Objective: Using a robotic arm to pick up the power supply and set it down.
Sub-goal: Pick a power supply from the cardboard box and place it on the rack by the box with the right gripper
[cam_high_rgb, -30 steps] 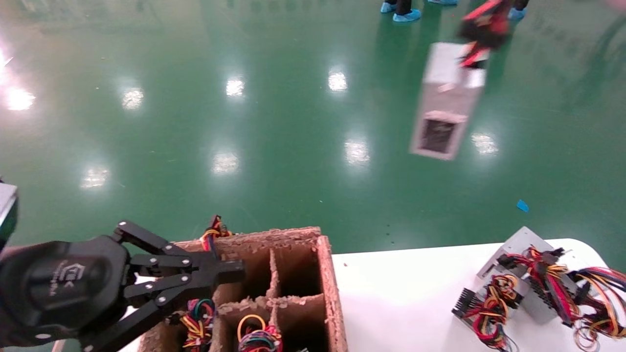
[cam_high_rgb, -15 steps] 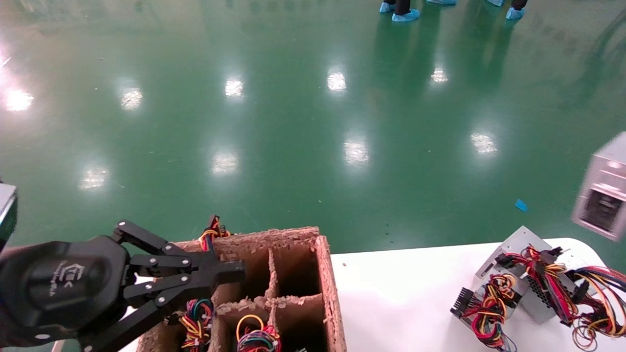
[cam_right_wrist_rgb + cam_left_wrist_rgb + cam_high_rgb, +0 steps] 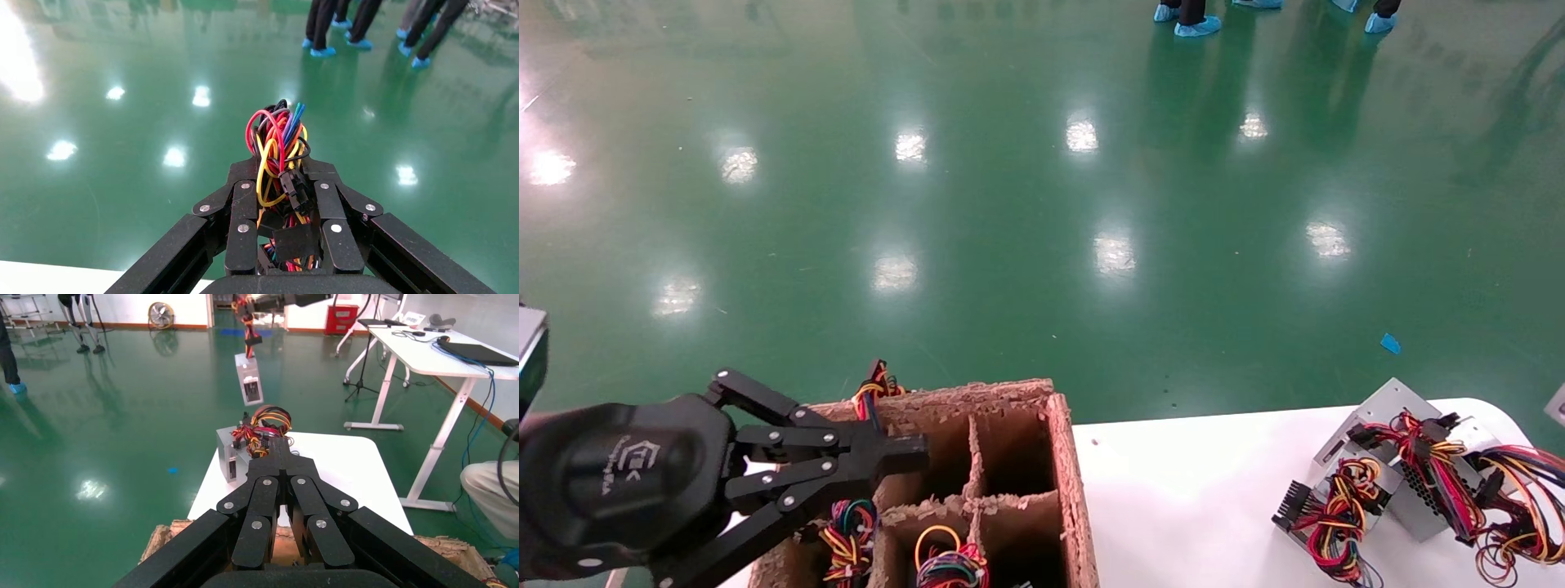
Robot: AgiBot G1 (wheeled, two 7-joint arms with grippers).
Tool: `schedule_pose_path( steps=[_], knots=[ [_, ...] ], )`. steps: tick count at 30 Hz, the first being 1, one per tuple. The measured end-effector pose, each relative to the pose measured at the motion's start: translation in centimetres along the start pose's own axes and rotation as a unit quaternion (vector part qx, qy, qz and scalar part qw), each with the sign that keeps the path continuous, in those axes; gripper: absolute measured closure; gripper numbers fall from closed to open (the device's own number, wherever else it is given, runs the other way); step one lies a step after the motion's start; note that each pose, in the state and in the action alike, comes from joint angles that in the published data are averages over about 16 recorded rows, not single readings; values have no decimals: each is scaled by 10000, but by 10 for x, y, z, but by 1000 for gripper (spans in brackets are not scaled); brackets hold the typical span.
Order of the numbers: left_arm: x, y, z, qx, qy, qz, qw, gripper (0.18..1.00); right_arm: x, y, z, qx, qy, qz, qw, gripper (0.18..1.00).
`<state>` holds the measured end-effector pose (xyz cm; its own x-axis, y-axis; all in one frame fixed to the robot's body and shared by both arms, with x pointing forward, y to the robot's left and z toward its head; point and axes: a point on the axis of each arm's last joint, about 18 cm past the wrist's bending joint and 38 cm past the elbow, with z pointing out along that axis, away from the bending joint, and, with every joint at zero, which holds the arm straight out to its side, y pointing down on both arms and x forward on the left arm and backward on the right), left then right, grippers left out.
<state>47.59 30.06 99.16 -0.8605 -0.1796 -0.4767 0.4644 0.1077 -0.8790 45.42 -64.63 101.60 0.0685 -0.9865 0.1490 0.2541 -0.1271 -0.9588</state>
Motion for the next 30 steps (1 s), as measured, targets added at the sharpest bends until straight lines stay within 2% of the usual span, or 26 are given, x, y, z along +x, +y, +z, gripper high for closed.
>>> schedule_pose_path(
  steps=[8, 30],
  knots=[
    [0, 0, 0, 0, 0, 0, 10000, 993, -2, 38, 7, -278, 151, 63, 9995, 896],
    [0, 0, 0, 0, 0, 0, 10000, 993, -30, 124, 34, -688, 215, 481, 9962, 897]
  ],
)
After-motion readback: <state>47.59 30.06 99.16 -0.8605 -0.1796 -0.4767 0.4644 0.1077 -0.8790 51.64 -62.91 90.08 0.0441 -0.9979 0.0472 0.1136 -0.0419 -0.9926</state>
